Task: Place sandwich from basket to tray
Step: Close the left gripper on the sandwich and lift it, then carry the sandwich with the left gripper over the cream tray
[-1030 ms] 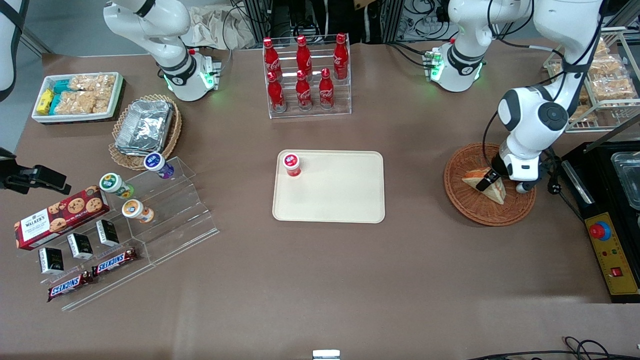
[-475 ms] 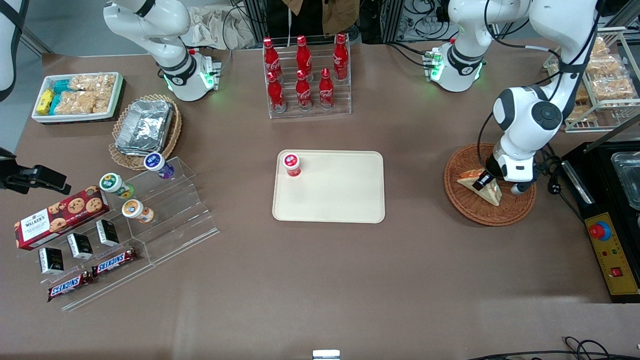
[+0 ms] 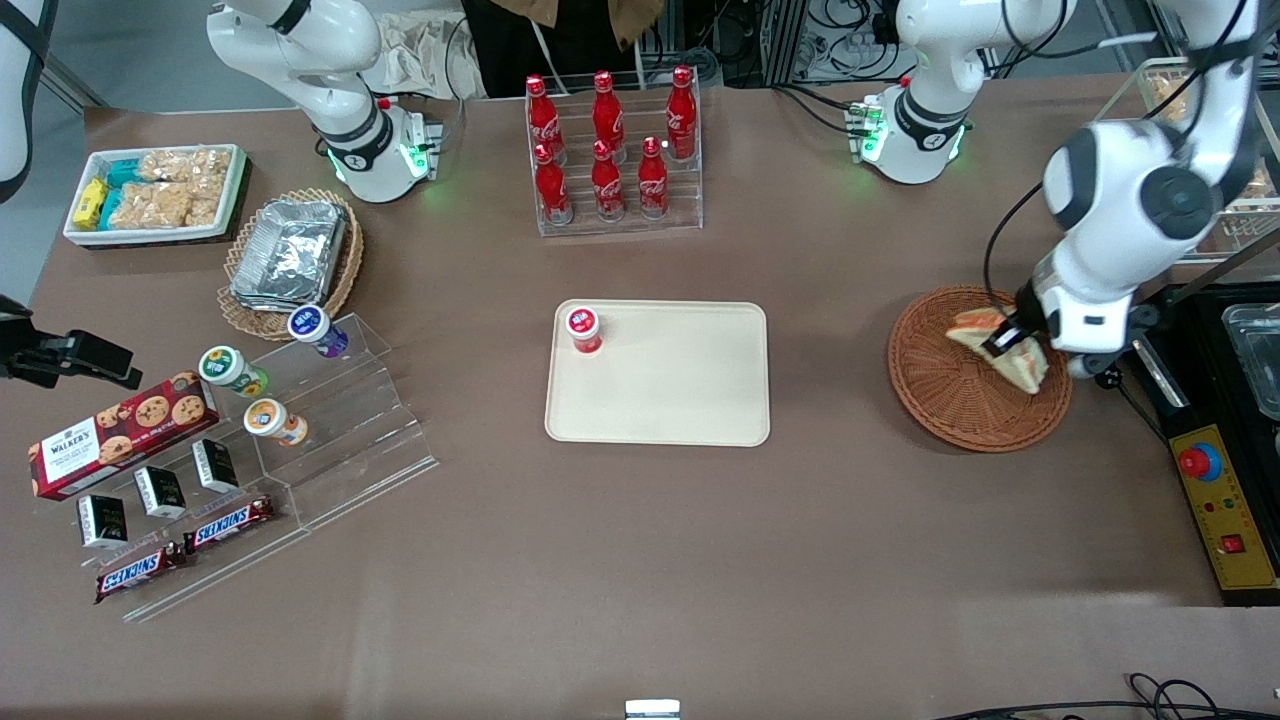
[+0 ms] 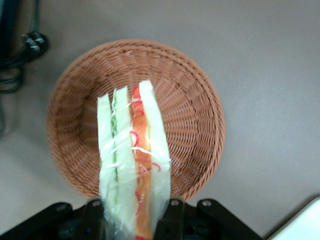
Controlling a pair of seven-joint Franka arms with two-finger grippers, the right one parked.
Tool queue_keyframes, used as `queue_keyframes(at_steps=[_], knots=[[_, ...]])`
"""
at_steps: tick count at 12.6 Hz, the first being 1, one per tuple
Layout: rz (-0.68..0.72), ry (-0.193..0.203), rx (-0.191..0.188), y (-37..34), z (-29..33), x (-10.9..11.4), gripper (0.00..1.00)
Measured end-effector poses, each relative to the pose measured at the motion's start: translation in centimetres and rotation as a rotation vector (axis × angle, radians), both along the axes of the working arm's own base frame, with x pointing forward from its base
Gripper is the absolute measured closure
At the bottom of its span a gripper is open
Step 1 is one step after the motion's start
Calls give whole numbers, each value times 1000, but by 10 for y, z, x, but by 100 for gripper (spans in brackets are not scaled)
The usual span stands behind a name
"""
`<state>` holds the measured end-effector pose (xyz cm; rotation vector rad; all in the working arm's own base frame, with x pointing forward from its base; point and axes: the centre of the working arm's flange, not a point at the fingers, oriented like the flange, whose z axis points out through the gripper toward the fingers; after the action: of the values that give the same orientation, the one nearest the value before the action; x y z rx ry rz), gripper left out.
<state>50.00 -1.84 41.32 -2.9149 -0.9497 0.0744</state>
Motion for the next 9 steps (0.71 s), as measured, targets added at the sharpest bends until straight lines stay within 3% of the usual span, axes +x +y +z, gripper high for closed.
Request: queue_keyframes(at_steps=[2, 5, 9], knots=[[-83, 52, 8, -4, 62, 8, 75], [-282, 97, 5, -34, 127, 7, 75], [-552, 98, 28, -146, 161, -15, 75]])
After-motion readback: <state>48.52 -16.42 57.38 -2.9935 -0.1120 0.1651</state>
